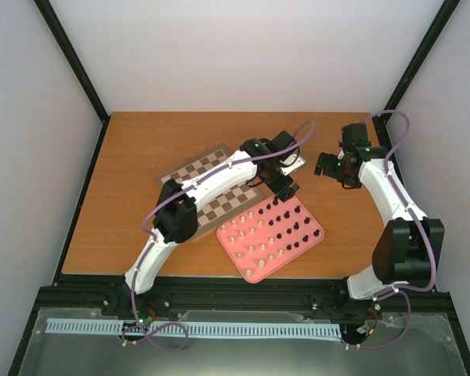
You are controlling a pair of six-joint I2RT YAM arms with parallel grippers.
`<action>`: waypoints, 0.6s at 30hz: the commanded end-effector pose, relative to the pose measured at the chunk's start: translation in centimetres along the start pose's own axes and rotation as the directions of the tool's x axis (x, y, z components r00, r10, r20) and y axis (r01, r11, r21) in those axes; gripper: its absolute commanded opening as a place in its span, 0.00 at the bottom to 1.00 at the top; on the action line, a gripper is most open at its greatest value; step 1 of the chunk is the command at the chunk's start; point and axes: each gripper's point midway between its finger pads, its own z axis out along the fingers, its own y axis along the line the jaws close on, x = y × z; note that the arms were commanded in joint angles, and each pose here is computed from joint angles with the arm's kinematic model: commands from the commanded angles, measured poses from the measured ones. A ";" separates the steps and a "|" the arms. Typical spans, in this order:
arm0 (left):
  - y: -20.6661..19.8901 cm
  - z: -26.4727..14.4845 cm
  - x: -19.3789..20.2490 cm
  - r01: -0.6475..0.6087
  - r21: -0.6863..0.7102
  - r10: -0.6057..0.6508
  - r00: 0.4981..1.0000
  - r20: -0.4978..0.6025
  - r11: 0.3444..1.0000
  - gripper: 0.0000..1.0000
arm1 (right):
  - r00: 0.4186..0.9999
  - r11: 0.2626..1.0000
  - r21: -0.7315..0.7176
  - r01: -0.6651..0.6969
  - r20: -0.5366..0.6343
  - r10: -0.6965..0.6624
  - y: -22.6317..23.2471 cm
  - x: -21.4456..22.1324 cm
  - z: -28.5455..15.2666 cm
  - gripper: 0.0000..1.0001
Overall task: Set up the chess pieces on the board
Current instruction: Pick up the chess piece from the storage box.
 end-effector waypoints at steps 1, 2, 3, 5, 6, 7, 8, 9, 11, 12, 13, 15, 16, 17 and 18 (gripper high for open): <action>0.3 -1.9 -1.1 -0.018 -0.037 0.020 0.999 0.041 0.999 1.00 | 0.999 1.000 0.012 -0.006 0.047 0.005 -0.4 -0.8 -1.3 1.00; 0.4 -1.9 -1.1 -0.018 -0.041 0.020 0.999 0.043 0.999 1.00 | 0.999 1.000 0.005 0.001 0.045 -0.001 -0.3 -0.8 -1.4 1.00; 0.4 -2.0 -1.2 -0.018 -0.044 0.020 0.999 0.048 0.999 1.00 | 0.999 1.000 0.001 0.007 0.047 -0.007 -0.2 -0.8 -1.5 1.00; 0.5 -2.1 -1.4 -0.017 -0.049 0.020 0.998 0.053 0.999 1.00 | 0.999 1.000 -0.004 0.014 0.053 -0.014 -0.1 -0.8 -1.7 1.00; 0.4 -2.1 -1.5 -0.019 -0.048 0.022 0.998 0.055 0.999 1.00 | 0.998 1.000 -0.004 0.015 0.056 -0.015 -0.1 -0.8 -1.8 1.00; 0.5 -2.0 -1.5 -0.018 -0.048 0.021 0.998 0.055 0.999 1.00 | 0.998 1.000 -0.001 0.013 0.057 -0.013 -0.2 -0.8 -1.7 1.00; 0.5 -1.9 -1.6 -0.018 -0.047 0.020 0.998 0.056 0.999 1.00 | 0.998 1.000 -0.002 0.016 0.059 -0.015 -0.2 -0.8 -1.8 1.00; 0.5 -1.9 -1.6 -0.018 -0.044 0.020 0.998 0.057 0.999 1.00 | 0.998 1.000 -0.004 0.019 0.057 -0.018 -0.2 -0.8 -1.7 1.00; 0.3 -1.7 -1.6 -0.019 -0.039 0.021 0.998 0.054 0.999 1.00 | 0.998 1.000 -0.004 0.022 0.058 -0.022 -0.1 -0.8 -1.8 1.00; 0.3 -1.6 -1.6 -0.017 -0.036 0.019 0.998 0.052 0.999 1.00 | 0.998 1.000 -0.001 0.024 0.059 -0.024 -0.2 -0.9 -1.8 1.00; 0.3 -1.5 -1.6 -0.017 -0.035 0.019 0.999 0.051 0.999 1.00 | 0.998 1.000 0.002 0.025 0.061 -0.025 -0.2 -0.9 -1.8 1.00; 0.2 -1.4 -1.4 -0.017 -0.028 0.019 0.999 0.046 0.999 1.00 | 0.998 1.000 0.009 0.027 0.061 -0.027 -0.3 -1.0 -1.8 1.00; 0.2 -1.5 -1.4 -0.016 -0.026 0.017 0.999 0.046 1.000 1.00 | 0.998 1.000 0.011 0.028 0.059 -0.029 -0.3 -1.0 -1.8 1.00; 0.2 -1.7 -1.4 -0.015 -0.027 0.017 0.999 0.045 1.000 1.00 | 0.998 1.000 0.011 0.028 0.051 -0.029 -0.3 -1.0 -1.6 1.00; 0.2 -1.9 -1.3 -0.014 -0.030 0.016 0.999 0.045 0.999 1.00 | 0.999 1.000 0.011 0.028 0.046 -0.029 -0.3 -0.9 -1.5 1.00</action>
